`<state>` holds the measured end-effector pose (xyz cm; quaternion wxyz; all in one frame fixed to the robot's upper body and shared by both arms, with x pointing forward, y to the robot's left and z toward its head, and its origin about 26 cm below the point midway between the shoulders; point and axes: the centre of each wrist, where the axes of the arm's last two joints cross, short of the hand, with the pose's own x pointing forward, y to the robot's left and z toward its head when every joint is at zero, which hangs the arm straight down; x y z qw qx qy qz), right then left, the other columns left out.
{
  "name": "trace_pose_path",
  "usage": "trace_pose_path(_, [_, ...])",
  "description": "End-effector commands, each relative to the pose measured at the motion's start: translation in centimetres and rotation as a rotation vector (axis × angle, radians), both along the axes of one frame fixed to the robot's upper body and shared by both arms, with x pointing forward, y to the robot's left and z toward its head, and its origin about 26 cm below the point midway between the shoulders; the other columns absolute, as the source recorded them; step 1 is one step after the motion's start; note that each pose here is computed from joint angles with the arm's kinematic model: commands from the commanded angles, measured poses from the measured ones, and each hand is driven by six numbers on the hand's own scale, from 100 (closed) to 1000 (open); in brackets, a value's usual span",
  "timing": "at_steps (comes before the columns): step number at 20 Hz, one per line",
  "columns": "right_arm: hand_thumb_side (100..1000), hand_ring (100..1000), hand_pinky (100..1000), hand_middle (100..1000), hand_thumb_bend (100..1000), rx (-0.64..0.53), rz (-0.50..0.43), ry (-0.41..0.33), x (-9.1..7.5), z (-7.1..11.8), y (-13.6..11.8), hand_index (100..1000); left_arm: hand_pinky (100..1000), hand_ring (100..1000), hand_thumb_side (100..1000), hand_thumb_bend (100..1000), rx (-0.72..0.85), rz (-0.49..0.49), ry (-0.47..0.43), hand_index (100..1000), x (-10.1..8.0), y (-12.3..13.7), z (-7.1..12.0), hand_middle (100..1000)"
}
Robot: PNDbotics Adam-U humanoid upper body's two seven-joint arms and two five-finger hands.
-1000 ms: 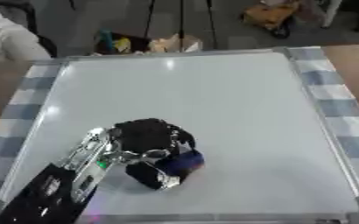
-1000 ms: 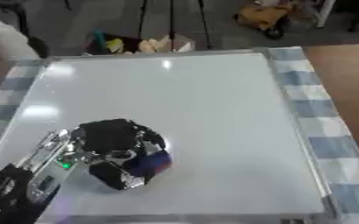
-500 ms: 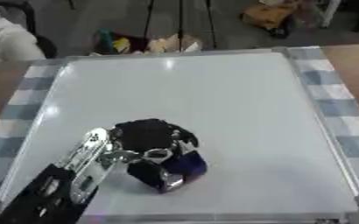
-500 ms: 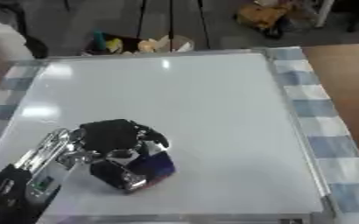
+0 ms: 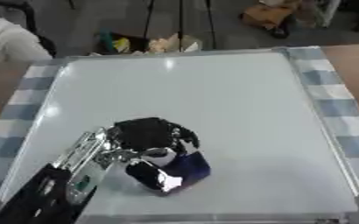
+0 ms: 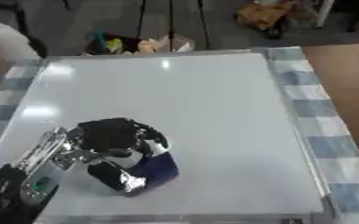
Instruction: Wipe the whiteboard clean with a brush.
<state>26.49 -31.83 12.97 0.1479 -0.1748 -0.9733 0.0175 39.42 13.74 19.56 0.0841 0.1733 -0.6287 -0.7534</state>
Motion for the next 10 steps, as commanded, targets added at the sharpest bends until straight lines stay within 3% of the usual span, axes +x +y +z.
trace_pose_path(1, [840,852,714,631,100,-0.025,-0.003,-0.024,-0.2,0.8,-0.3,809,482,762,543,100,0.419,-0.243,-0.083,487,-0.4,1.0,1.5,745])
trace_pose_path(5, [842,852,715,631,100,-0.024,-0.005,-0.026,-0.2,0.7,-0.3,808,550,793,445,100,0.336,-0.247,-0.128,494,-0.9,2.4,3.2,795])
trace_pose_path(8, [843,851,715,632,100,-0.024,-0.009,-0.029,-0.3,0.7,-0.3,808,562,793,447,100,0.277,-0.219,-0.175,497,-1.3,4.1,4.5,777])
trace_pose_path(10, [844,851,715,632,100,-0.021,-0.013,-0.031,-0.3,0.6,-0.4,808,557,783,496,100,0.23,-0.203,-0.2,502,-1.6,5.2,5.1,751])
